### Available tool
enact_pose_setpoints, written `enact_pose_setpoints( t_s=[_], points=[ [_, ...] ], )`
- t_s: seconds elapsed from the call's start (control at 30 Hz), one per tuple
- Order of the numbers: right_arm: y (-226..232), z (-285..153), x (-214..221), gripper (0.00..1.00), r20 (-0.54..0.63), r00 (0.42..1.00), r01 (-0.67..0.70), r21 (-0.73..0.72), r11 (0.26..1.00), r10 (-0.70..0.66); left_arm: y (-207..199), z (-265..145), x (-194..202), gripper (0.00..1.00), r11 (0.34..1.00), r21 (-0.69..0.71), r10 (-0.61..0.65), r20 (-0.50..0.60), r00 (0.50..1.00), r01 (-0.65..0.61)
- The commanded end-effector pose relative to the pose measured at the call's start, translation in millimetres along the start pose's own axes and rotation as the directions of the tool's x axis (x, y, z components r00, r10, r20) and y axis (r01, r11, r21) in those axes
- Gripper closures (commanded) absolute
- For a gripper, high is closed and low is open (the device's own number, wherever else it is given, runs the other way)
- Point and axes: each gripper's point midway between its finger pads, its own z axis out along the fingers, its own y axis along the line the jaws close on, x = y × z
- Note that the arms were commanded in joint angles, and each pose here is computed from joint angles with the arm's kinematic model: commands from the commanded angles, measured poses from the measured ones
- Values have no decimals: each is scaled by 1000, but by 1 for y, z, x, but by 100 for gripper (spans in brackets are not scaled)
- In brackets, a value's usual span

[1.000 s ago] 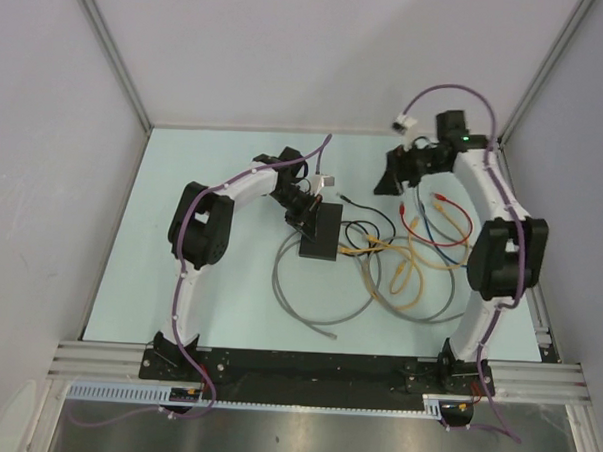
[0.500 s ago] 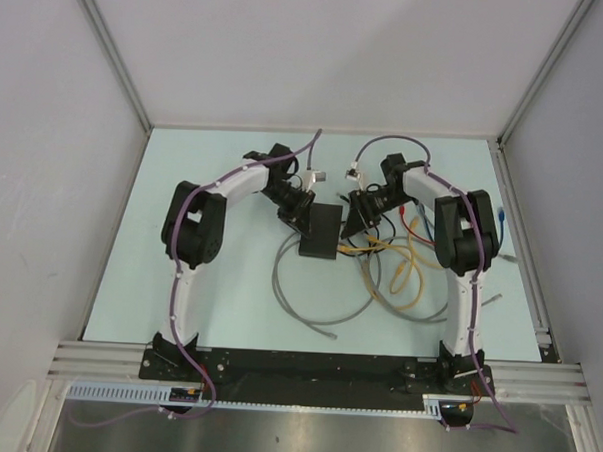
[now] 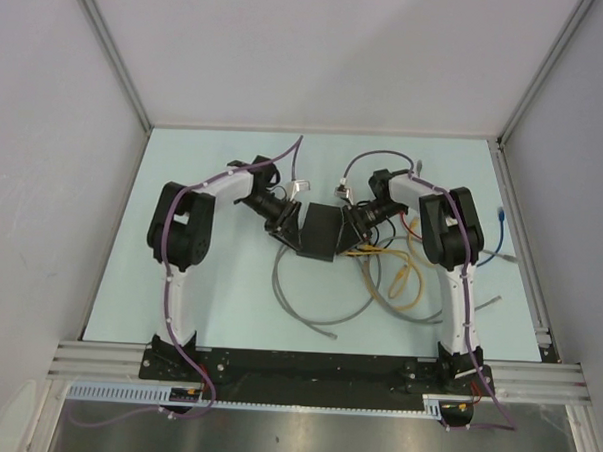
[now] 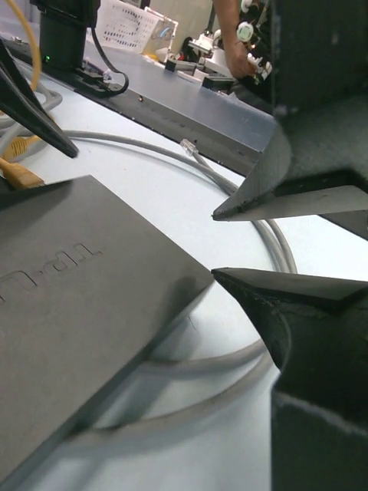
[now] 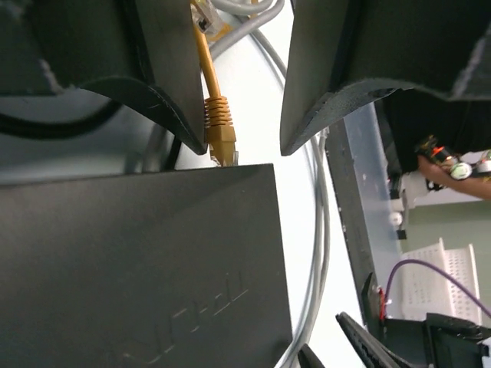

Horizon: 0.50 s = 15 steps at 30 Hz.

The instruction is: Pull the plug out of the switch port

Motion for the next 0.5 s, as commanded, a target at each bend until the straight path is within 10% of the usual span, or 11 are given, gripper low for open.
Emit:
enact_pose_setpoints(
  t_s=[0.0, 0.47],
  points=[
    [4, 10, 7, 54, -19, 999, -47, -67, 997, 46, -10, 5, -4, 62, 998, 57, -1, 12, 1000, 1],
    [-25, 16, 3, 64, 1, 989, -151, 6, 988, 151, 9, 15, -16, 64, 999, 21, -25, 3, 1000, 25]
  ],
)
